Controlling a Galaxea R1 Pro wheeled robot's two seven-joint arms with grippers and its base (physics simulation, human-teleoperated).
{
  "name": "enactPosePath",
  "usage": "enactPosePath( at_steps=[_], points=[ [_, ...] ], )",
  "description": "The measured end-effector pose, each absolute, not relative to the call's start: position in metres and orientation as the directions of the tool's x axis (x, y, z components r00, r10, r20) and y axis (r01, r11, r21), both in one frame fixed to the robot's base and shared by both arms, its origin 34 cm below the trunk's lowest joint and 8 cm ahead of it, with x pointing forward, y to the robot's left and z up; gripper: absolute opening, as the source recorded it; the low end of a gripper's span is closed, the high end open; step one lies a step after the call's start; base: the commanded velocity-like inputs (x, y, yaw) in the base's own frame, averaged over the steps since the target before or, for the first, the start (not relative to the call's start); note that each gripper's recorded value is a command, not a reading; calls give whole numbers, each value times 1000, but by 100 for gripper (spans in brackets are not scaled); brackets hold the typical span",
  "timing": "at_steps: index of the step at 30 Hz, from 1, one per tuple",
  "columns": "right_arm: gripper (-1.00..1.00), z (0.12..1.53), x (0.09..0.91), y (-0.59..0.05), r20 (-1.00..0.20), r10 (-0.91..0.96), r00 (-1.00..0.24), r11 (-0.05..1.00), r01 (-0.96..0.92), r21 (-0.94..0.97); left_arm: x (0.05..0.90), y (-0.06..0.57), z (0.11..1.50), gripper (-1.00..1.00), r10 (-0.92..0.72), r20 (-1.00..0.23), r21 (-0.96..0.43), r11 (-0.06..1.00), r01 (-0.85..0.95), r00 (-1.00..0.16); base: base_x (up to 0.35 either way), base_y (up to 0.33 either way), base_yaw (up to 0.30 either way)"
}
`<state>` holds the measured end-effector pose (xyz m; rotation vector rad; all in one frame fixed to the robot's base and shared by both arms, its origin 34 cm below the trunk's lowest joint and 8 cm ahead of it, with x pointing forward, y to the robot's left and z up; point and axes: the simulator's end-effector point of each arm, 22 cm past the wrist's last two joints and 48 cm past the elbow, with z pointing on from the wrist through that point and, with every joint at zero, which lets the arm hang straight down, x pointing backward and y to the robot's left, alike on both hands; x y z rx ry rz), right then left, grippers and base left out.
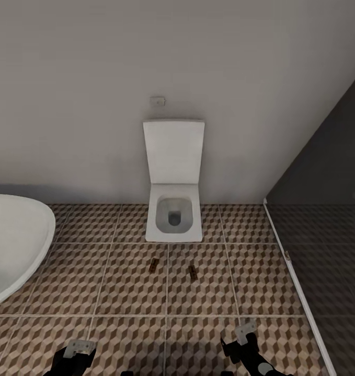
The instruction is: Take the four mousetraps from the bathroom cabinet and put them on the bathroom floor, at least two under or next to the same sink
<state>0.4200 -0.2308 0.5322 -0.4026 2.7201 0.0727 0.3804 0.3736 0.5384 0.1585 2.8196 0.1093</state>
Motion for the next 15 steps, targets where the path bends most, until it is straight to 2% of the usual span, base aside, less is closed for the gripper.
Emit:
enactPosePath(
  at_steps=[7, 15],
  points=[
    [100, 534, 406, -231, -329, -270, -905, 958, -286, 0, 378, 374, 545, 100, 121, -304, 95, 991, 97, -945, 0, 0, 0],
    [100, 541, 402, -232, -320, -270, -908, 958, -285, 0, 376, 372, 552, 100, 120, -305, 91, 991, 97, -945, 0, 0, 0]
  ],
)
